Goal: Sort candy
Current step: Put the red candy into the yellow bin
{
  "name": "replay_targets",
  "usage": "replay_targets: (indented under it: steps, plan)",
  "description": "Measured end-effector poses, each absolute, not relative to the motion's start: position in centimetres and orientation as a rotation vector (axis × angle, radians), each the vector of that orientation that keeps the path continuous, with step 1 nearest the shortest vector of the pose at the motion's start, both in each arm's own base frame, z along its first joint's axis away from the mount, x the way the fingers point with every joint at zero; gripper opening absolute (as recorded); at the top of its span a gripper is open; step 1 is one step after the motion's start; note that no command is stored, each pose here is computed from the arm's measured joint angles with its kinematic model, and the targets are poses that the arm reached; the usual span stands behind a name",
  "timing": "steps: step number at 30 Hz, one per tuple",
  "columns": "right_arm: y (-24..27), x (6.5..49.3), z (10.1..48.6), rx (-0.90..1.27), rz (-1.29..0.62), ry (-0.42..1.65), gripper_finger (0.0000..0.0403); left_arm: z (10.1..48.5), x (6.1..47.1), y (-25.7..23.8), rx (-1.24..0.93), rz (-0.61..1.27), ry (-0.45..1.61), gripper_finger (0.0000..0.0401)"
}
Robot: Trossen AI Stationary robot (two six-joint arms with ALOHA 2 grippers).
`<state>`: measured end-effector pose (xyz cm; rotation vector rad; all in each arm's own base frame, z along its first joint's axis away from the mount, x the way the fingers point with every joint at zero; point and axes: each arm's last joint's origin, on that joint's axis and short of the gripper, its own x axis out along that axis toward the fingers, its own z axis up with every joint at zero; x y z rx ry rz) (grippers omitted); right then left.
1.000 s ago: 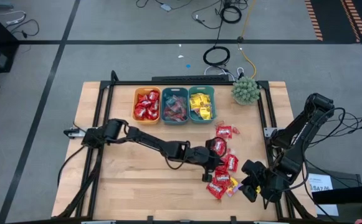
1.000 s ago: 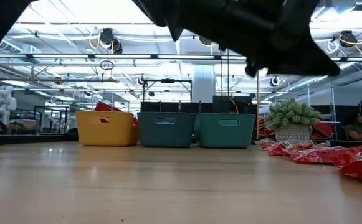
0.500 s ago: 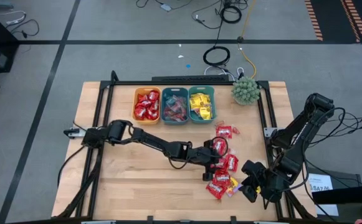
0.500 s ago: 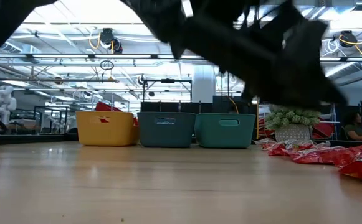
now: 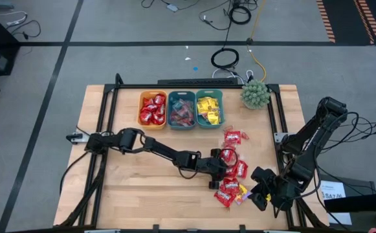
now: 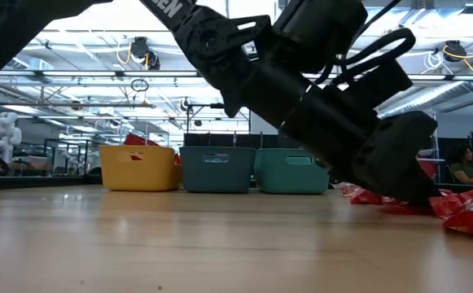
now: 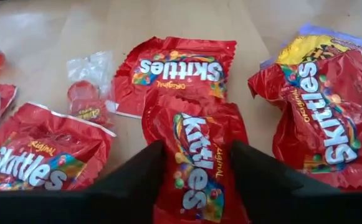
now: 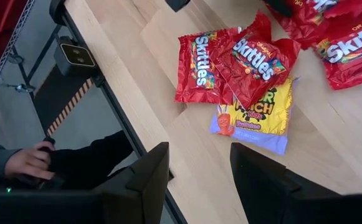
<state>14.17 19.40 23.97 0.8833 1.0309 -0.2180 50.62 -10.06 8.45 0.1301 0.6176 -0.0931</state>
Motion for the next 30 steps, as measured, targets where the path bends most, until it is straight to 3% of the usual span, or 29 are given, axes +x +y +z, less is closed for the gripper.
replay_targets:
  steps: [6, 9, 15, 21, 25, 30]
  plan:
    - [19.4, 14.2, 24.0, 0.882, -0.215, 1.030, 0.0162, 8.4, 50.5, -9.9, 0.131, -0.085, 0.637, 0.0060]
    - [19.4, 14.2, 24.0, 0.882, -0.215, 1.030, 0.0162, 9.2, 50.4, -10.1, 0.131, -0.086, 0.629, 0.0016]
    - [19.4, 14.2, 23.9, 0.876, -0.218, 1.032, 0.0162, 12.5, 49.9, -9.4, 0.141, -0.075, 0.633, 0.0015]
    - [19.2, 14.3, 23.9, 0.875, -0.229, 1.017, 0.0162, 19.6, 48.4, -8.4, 0.232, -0.045, 0.532, 0.0015]
    - [18.8, 14.8, 24.0, 0.882, -0.269, 0.953, 0.0162, 20.8, 45.5, -6.0, 0.273, 0.046, 0.580, 0.0015]
    - [18.2, 15.6, 24.0, 0.892, -0.314, 0.899, 0.0162, 21.1, 39.2, -1.7, 0.203, 0.193, 0.599, 0.0015]
